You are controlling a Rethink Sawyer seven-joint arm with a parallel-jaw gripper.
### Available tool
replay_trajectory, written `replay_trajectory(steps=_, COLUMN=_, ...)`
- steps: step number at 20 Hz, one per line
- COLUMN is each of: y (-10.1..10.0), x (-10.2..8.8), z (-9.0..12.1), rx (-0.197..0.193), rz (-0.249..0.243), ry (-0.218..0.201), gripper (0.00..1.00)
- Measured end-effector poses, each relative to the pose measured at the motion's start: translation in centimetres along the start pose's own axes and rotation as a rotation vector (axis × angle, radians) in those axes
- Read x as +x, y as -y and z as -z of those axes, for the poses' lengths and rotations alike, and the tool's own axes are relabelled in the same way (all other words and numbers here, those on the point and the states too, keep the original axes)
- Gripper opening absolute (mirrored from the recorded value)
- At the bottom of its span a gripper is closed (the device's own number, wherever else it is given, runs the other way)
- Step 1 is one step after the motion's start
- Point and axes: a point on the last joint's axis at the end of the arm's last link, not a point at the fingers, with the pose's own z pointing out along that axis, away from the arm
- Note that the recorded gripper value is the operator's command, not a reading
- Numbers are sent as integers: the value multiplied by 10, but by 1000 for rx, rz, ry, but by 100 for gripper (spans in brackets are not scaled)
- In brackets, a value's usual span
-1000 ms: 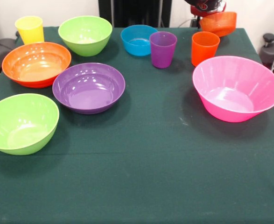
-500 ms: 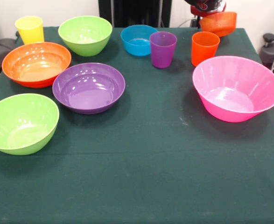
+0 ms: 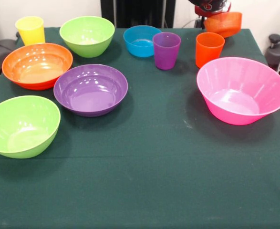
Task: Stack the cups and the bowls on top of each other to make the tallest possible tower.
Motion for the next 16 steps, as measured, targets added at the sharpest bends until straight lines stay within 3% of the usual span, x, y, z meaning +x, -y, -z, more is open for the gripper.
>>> replay_trajectory(steps=16, y=2, x=-2, z=0, rx=-14, rz=19, ry=-17, gripper=100)
